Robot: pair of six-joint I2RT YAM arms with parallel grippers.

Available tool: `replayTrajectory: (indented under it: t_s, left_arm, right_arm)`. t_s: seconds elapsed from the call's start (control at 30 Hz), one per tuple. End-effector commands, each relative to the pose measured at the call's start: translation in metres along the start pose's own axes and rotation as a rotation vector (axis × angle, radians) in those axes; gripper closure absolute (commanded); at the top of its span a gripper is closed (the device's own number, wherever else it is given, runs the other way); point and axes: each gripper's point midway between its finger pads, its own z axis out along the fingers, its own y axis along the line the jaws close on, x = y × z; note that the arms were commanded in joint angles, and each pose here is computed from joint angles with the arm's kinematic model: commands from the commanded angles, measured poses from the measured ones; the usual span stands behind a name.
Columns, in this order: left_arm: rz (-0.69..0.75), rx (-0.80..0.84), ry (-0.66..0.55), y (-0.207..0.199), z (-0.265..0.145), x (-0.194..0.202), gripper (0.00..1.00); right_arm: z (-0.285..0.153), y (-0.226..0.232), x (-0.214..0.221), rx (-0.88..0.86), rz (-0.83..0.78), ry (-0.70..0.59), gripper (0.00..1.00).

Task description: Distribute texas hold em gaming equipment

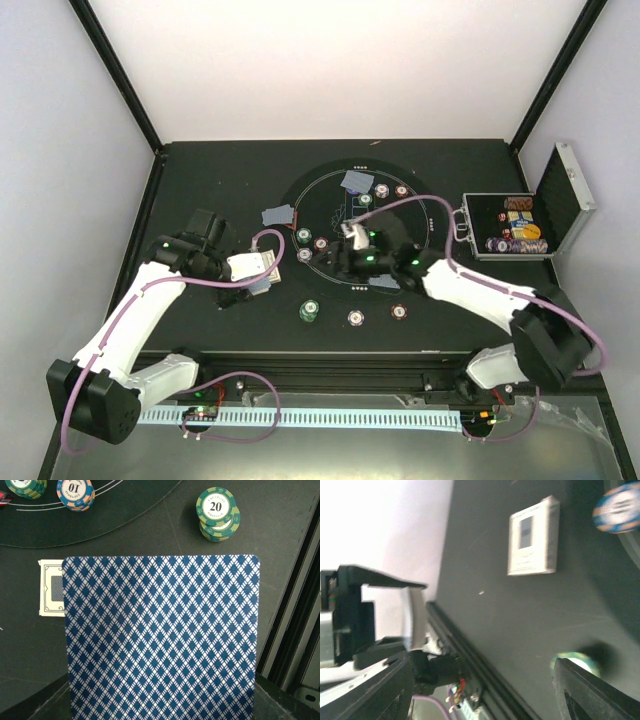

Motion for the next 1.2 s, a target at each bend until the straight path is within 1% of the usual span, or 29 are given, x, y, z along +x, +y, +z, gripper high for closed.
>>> replayTrajectory:
  t_s: [0.0,0.13,0.23,0.5,0.8,0.93,1.17]
  left_arm:
    - [0.028,-0.003,-0.034,-0.001,-0.013,-0.01,0.98]
    - [0.029,-0.004,-0.037,-0.001,-0.013,-0.011,0.98]
    - [0.03,-0.003,-0.036,-0.001,-0.014,-0.011,0.98]
    - [0.03,-0.003,-0.034,-0.001,-0.014,-0.01,0.98]
    - [0.029,-0.003,-0.035,-0.001,-0.014,-0.01,0.98]
    - [0.031,-0.007,-0.032,-0.001,-0.015,-0.009,0.98]
    - [0.035,-0.015,-0.031,-0.001,-0.016,-0.009,0.99]
  right_arm:
    - [0.035,0.067,0.016,-0.212,-0.033,0.096,0.22]
    - [0.062,0.089,0.032,-0.277,-0.038,0.164,0.22]
    - [0.078,0.096,0.041,-0.308,-0.032,0.2,0.22]
    - [0.103,0.101,0.052,-0.367,0.003,0.247,0.23]
    - [0.131,0.1,0.058,-0.384,0.03,0.303,0.24]
    - [0.14,0.089,0.06,-0.363,0.046,0.319,0.28]
    - [0.133,0.057,0.053,-0.321,0.088,0.298,0.41]
